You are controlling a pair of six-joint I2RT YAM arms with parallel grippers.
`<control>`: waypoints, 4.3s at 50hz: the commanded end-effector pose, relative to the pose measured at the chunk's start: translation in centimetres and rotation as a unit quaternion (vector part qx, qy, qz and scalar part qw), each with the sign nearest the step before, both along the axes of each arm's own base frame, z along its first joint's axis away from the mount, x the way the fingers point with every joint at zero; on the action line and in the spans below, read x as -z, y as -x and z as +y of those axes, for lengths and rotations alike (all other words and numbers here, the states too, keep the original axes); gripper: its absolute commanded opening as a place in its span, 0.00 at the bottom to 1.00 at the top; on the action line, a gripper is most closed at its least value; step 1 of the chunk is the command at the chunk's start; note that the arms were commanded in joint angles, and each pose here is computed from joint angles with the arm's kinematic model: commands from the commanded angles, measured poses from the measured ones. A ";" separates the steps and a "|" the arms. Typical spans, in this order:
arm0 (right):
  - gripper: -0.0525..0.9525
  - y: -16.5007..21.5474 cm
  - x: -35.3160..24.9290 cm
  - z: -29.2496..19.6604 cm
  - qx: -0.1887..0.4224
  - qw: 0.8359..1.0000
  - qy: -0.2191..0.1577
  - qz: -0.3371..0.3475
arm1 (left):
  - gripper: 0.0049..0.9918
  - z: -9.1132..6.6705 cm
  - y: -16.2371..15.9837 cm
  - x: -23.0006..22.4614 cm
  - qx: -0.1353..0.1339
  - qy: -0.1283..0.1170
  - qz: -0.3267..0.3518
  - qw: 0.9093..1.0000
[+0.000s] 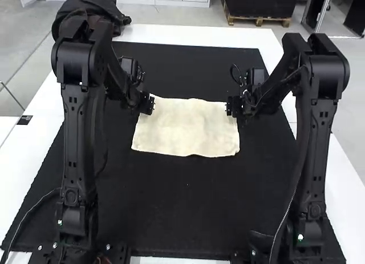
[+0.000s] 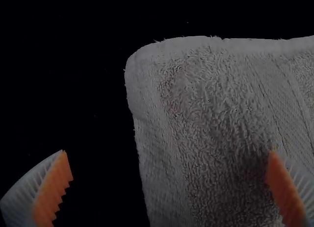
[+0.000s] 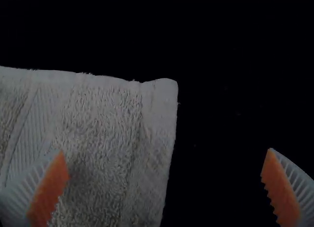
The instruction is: Fold the towel.
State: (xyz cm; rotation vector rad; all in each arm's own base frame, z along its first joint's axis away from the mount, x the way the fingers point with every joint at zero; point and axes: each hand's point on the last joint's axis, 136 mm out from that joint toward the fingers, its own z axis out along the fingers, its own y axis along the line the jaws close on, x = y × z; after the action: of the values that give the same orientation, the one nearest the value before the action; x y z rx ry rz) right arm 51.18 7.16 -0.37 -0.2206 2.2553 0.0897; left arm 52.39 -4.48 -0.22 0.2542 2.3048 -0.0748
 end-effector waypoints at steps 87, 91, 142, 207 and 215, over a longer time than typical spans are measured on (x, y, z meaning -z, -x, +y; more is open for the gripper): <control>0.03 0.2 -4.4 1.4 -0.031 0.998 -0.043 -0.036 | 0.02 1.6 -0.7 -5.0 -0.008 0.027 -0.049 0.998; 0.03 0.5 -4.5 1.3 -0.032 0.998 -0.044 -0.036 | 0.02 2.0 -0.1 -5.0 -0.011 0.027 -0.046 0.998; 0.03 7.7 -8.4 2.1 -0.059 0.995 -0.084 -0.005 | 0.02 1.7 6.6 -6.9 0.005 0.047 -0.030 0.998; 0.03 16.2 -6.5 0.9 -0.080 0.990 -0.089 0.075 | 0.02 3.7 13.8 -5.3 0.021 0.015 0.001 1.000; 0.03 17.1 -5.7 0.8 -0.079 0.989 -0.091 0.085 | 0.02 3.6 14.5 -4.7 0.023 0.015 0.008 1.000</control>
State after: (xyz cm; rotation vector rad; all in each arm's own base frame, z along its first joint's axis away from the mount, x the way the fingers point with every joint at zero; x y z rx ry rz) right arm 33.93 9.07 4.98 -0.3243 2.3940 0.4456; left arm 37.81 -1.93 3.84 0.3021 2.3303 -0.1869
